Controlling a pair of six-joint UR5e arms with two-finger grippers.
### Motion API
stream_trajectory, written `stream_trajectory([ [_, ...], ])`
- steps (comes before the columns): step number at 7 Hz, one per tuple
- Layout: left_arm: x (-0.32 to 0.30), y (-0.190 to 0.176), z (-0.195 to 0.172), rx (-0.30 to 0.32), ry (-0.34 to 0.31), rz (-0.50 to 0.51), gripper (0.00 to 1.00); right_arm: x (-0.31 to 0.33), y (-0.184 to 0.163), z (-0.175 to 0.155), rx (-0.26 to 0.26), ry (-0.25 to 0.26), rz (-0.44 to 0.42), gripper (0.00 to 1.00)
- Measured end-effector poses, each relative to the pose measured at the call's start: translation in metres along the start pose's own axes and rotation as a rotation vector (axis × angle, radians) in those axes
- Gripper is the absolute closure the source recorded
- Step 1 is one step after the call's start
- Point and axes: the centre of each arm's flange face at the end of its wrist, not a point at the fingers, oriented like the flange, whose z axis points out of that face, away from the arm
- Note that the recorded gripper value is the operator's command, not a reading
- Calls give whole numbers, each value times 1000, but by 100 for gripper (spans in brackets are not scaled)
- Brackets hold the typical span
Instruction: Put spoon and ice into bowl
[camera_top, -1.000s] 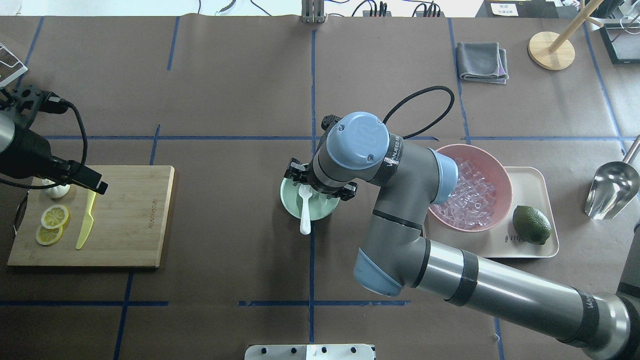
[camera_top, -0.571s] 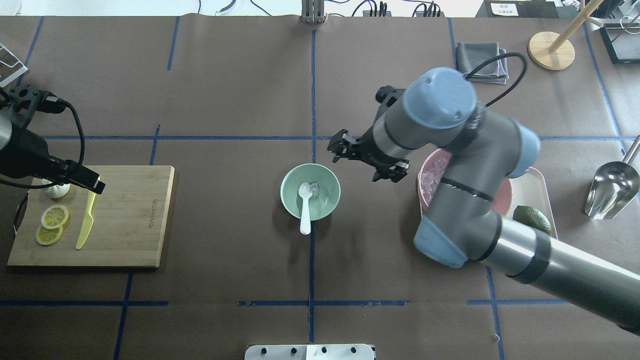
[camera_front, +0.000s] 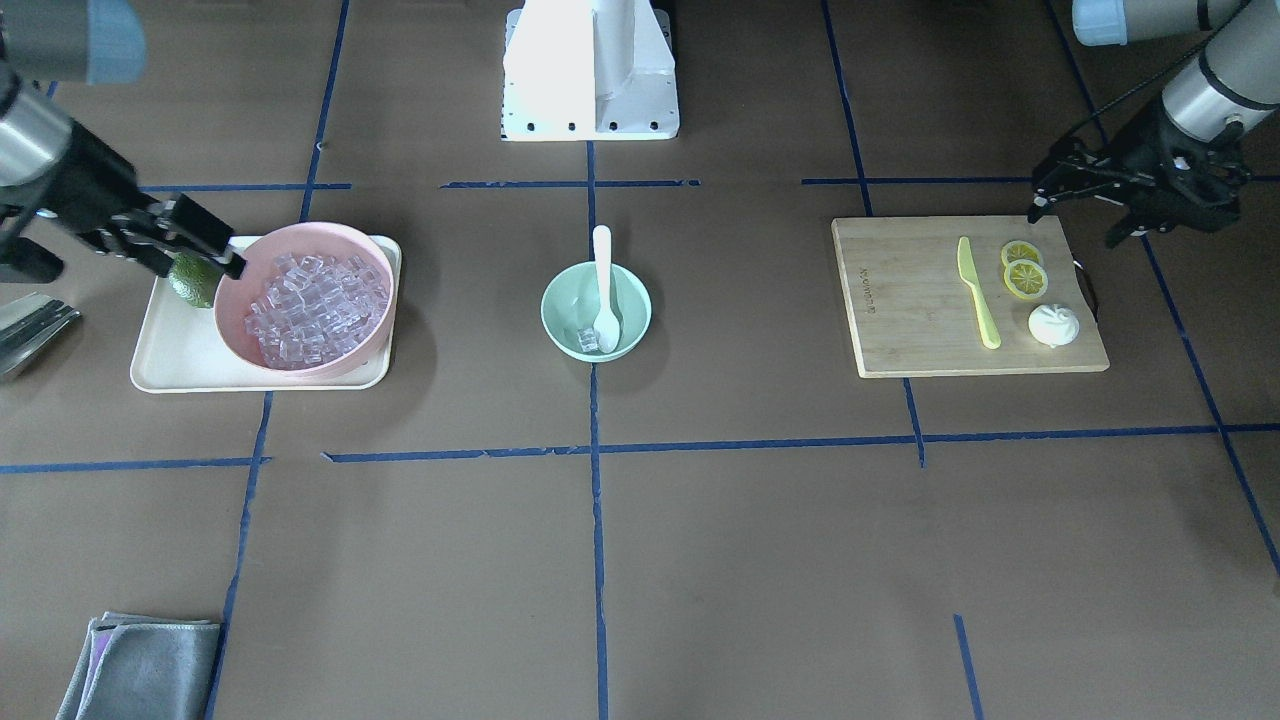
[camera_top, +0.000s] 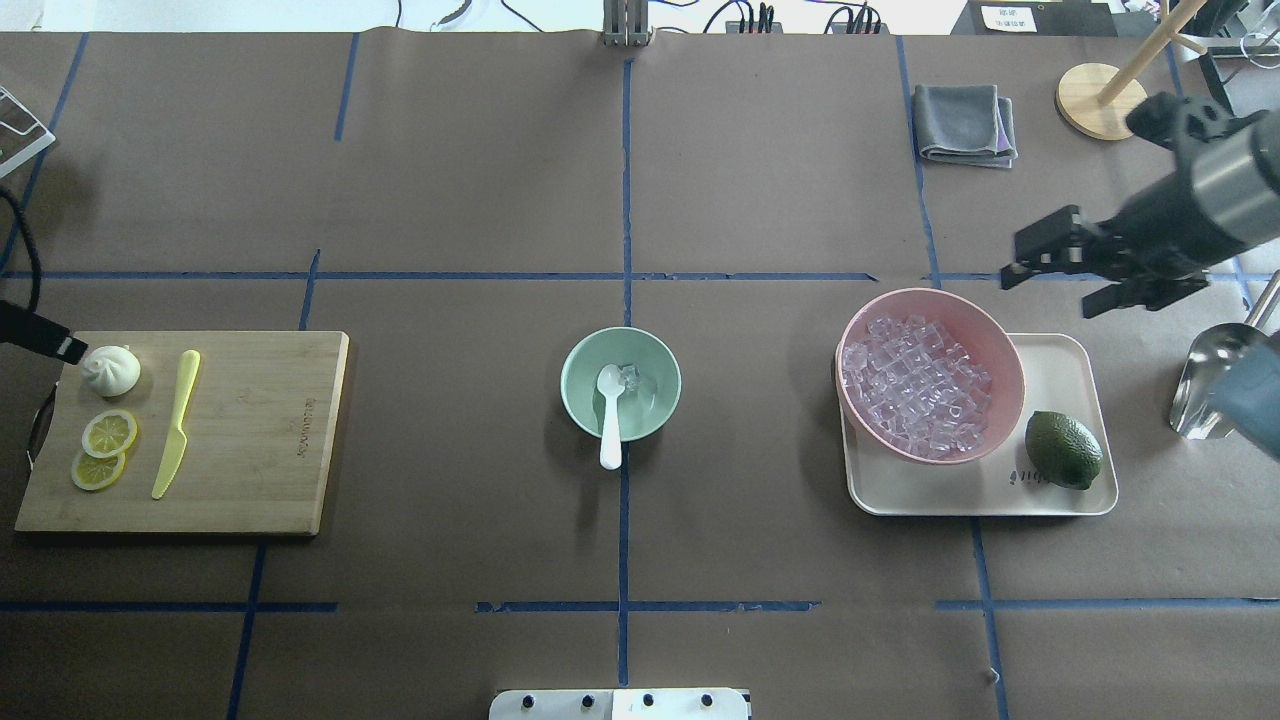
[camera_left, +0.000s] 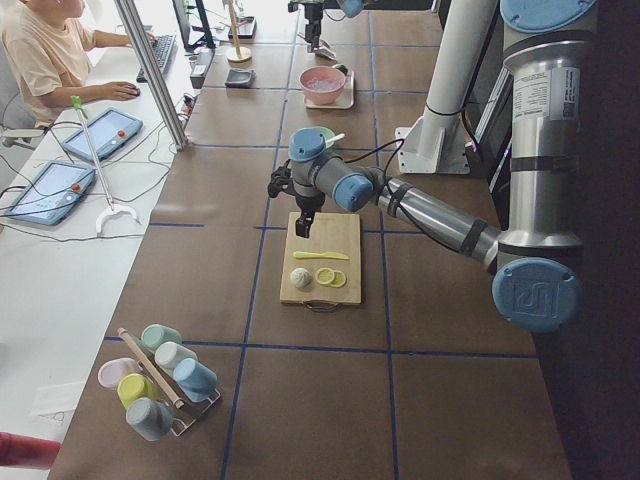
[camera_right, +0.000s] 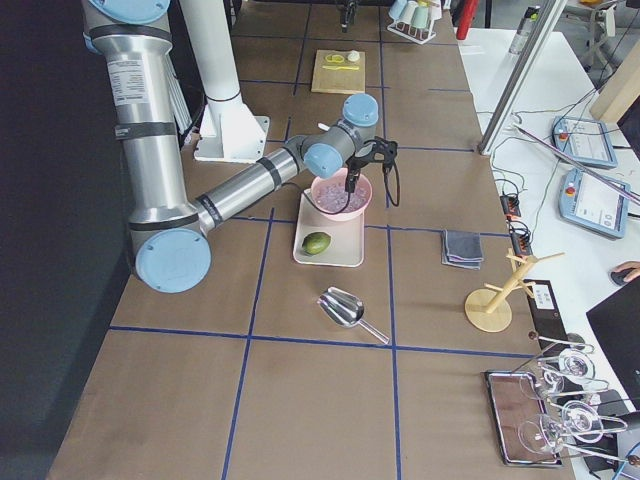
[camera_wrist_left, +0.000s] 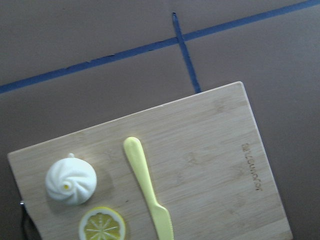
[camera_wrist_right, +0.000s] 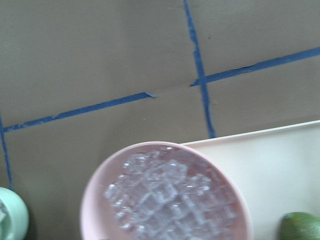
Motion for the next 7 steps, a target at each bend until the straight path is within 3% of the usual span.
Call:
stream_trajectory([
  [2, -84, 15, -28, -6, -71, 44, 1, 123, 4, -35, 24, 73, -156, 1],
  [4, -174, 36, -52, 3, -98, 6, 0, 219, 4, -77, 4, 191, -297, 1],
  [6, -206, 48, -47, -31, -24, -95, 0, 277, 6, -98, -77, 312, -368, 1],
  [7, -209, 49, -45, -59, 10, -149, 0, 299, 6, -92, -116, 327, -353, 1],
])
